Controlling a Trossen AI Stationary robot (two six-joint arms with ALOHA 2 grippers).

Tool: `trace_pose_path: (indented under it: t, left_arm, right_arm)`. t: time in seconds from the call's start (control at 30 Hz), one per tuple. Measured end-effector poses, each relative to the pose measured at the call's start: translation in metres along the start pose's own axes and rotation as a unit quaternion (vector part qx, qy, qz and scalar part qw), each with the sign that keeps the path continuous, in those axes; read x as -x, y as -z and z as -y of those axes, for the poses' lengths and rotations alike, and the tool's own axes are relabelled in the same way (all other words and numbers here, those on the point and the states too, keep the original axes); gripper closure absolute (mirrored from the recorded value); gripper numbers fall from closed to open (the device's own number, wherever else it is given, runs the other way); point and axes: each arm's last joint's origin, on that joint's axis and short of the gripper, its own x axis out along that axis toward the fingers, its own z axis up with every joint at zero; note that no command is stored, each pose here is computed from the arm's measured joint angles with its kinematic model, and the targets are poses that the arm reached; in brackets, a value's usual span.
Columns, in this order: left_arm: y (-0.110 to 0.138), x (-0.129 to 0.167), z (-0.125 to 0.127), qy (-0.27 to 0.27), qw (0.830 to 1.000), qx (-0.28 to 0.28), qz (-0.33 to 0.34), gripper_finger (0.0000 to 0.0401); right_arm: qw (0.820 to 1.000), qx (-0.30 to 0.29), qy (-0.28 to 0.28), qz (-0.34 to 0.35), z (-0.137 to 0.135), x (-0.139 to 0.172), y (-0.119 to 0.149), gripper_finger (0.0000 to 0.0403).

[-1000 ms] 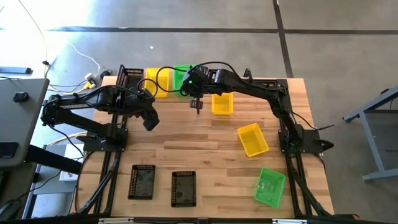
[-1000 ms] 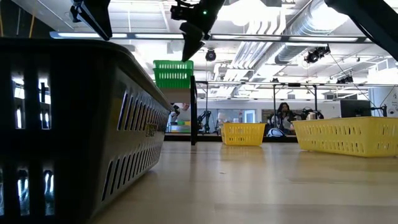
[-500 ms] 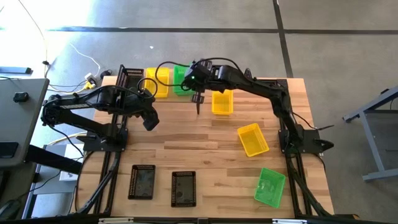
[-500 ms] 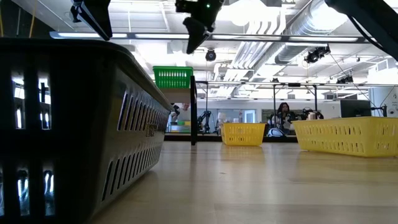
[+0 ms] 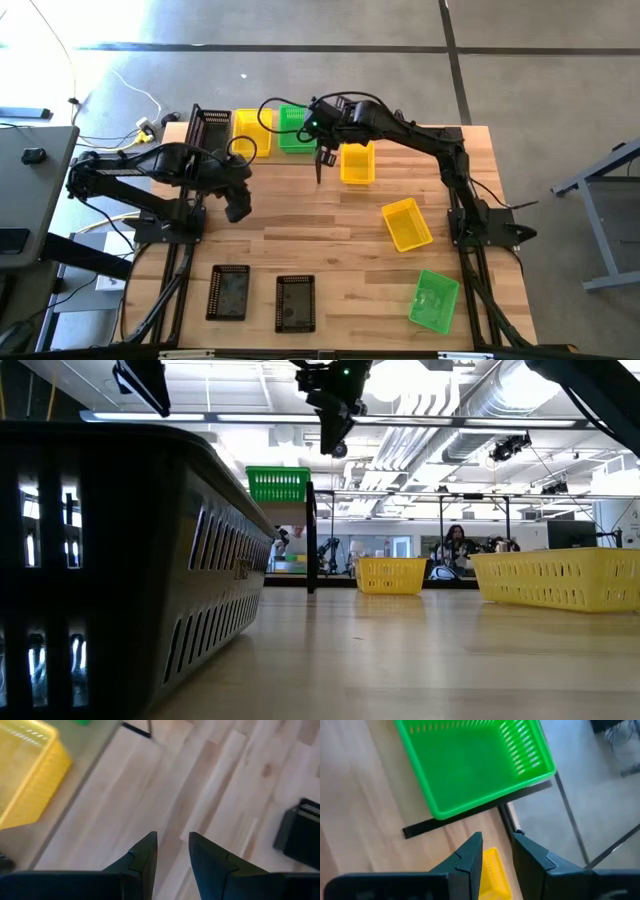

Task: Stack baskets on shelf by color
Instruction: Stack the left black bin on top of the black bin

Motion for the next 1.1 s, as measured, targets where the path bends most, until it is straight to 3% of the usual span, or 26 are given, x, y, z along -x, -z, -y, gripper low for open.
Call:
trace_pose_path:
  t: [0.47,0.83,1.1]
  left_arm:
    - [0.021,0.011,0.035,0.096,0.991,-0.091,-0.031,0.0300]
    - [0.048,0.025,0.059,0.137,0.981,-0.127,-0.060,0.0300]
    - [0.067,0.035,0.073,0.176,0.972,-0.133,-0.081,0.0294]
  right_arm:
    - [0.997,-0.071,-0.035,-0.004,-0.057,0.026,0.003,0.0313]
    - [0.990,-0.130,-0.057,-0.009,-0.095,0.047,0.010,0.0313]
    - [0.989,-0.128,-0.068,-0.004,-0.111,0.057,0.012,0.0313]
